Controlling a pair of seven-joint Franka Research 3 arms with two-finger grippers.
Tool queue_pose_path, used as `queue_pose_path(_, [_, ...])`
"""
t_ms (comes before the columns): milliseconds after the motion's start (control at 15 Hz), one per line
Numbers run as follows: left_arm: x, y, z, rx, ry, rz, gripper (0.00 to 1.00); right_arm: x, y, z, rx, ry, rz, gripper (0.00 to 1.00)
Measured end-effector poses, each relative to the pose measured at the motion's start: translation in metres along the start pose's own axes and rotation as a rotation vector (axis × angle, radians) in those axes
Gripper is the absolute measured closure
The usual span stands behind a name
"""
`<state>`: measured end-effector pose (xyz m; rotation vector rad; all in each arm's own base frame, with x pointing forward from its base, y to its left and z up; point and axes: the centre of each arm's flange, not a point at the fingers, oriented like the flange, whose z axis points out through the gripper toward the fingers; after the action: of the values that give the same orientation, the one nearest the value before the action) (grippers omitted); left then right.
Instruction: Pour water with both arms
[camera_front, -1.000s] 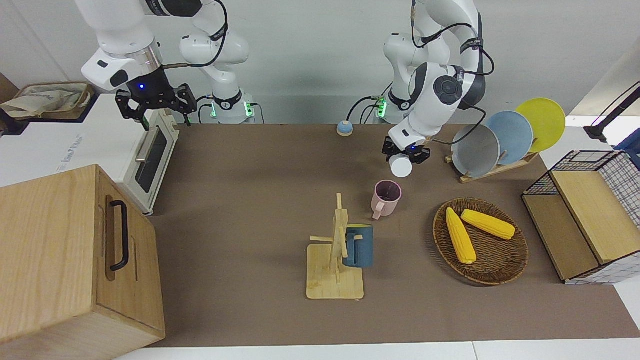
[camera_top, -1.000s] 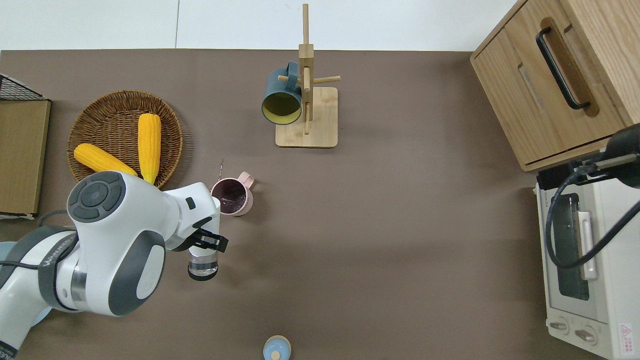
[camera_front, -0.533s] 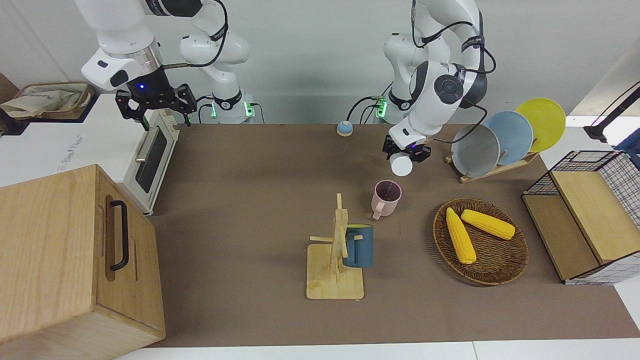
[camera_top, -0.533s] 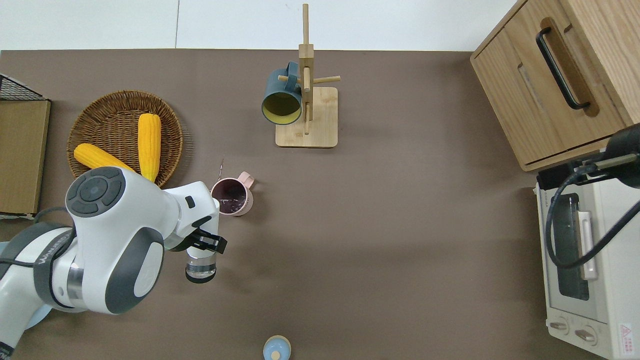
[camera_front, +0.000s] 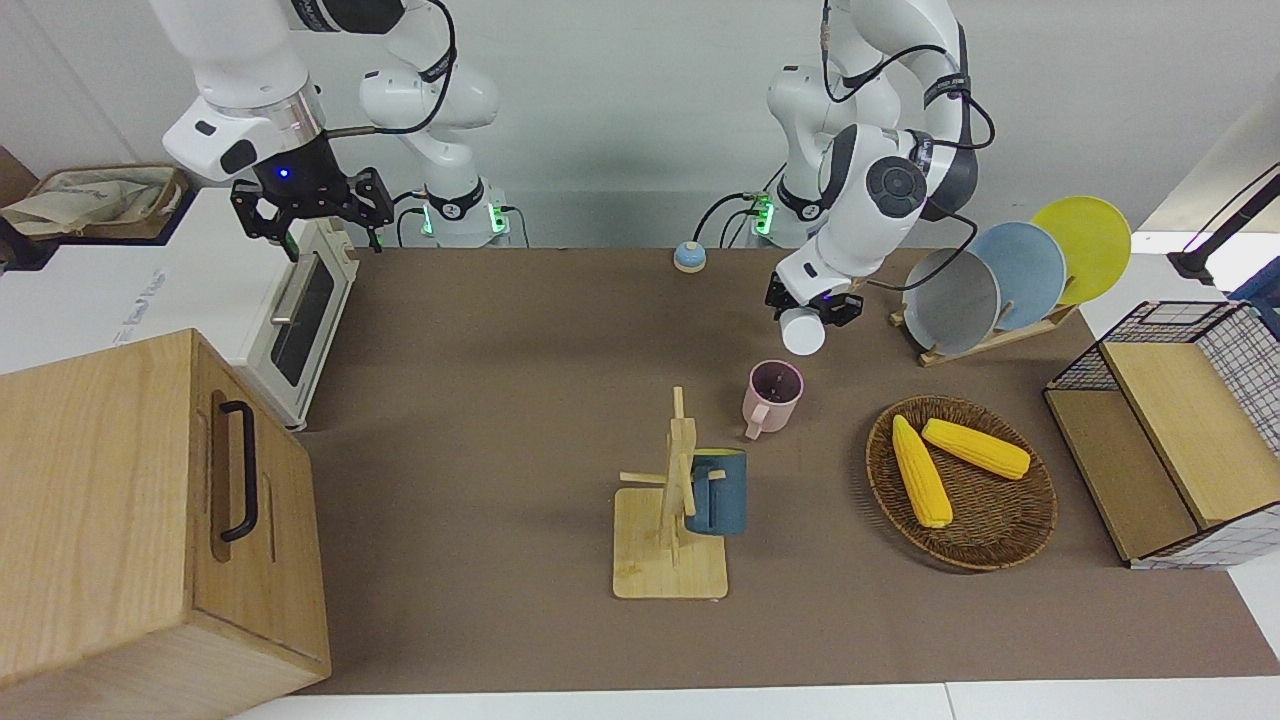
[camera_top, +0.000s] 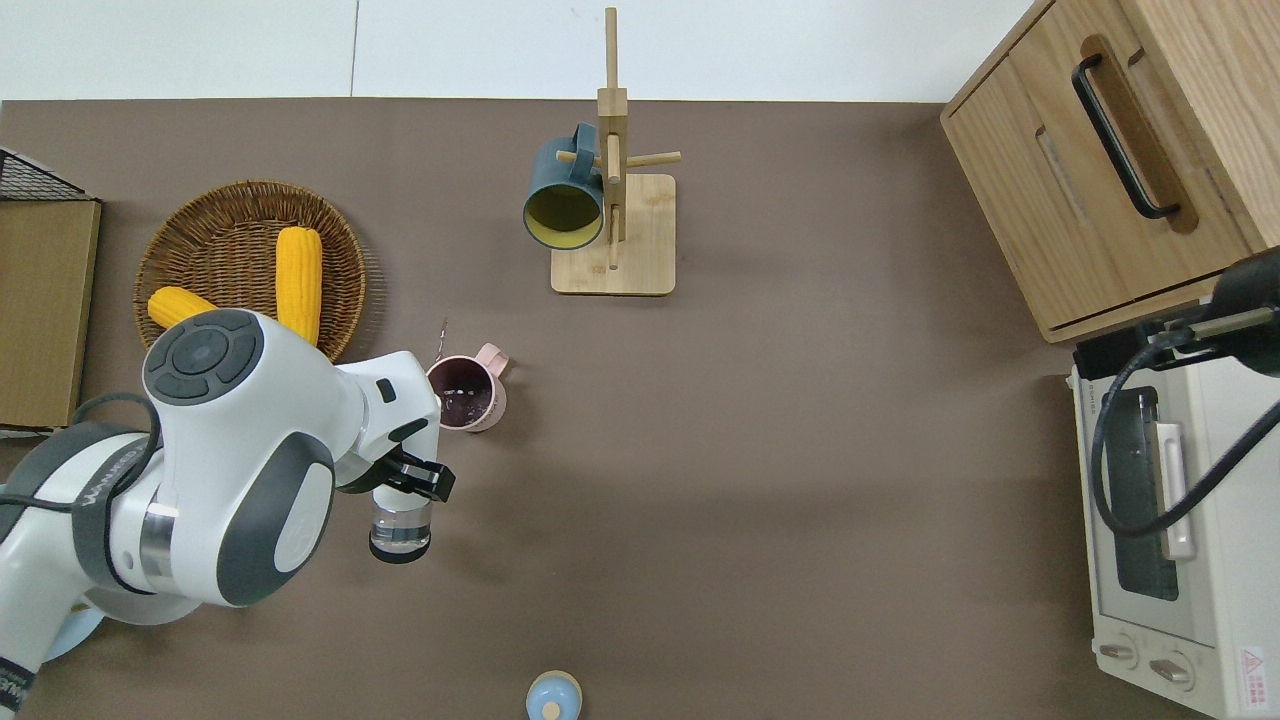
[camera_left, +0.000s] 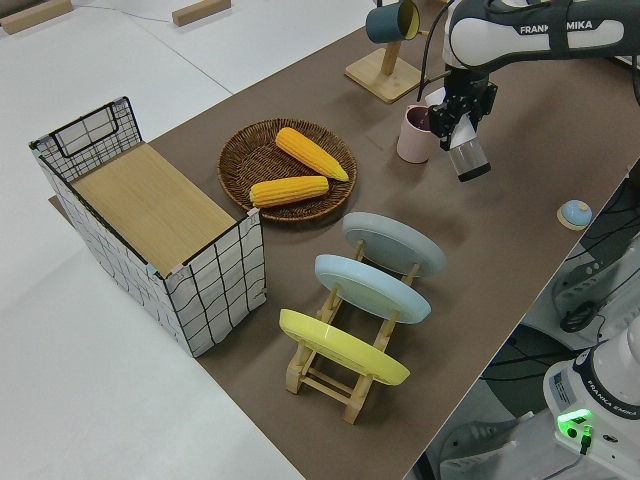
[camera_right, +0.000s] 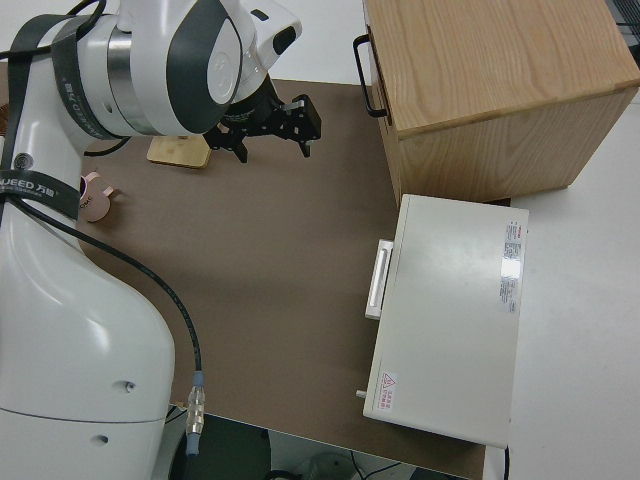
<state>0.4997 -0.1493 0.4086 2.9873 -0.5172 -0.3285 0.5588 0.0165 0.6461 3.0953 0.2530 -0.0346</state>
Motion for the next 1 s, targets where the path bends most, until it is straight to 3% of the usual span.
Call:
queue_pose_path(333, [0.000,0.000,-0.004,0.000,0.019,-0.003,0.36,0.000,0.000,0.000,0.000,0.000,0.000,0.01])
queue_pose_path(733, [-0.006,-0.002,-0.003,0.002,0.173,-0.013,0.36,0.000,0.000,0.000,0.000,0.000,0.000,0.01])
queue_pose_path(1000, [-0.013,-0.001,0.000,0.002,0.218,-0.011,0.36,0.000,0.000,0.000,0.000,0.000,0.000,0.01])
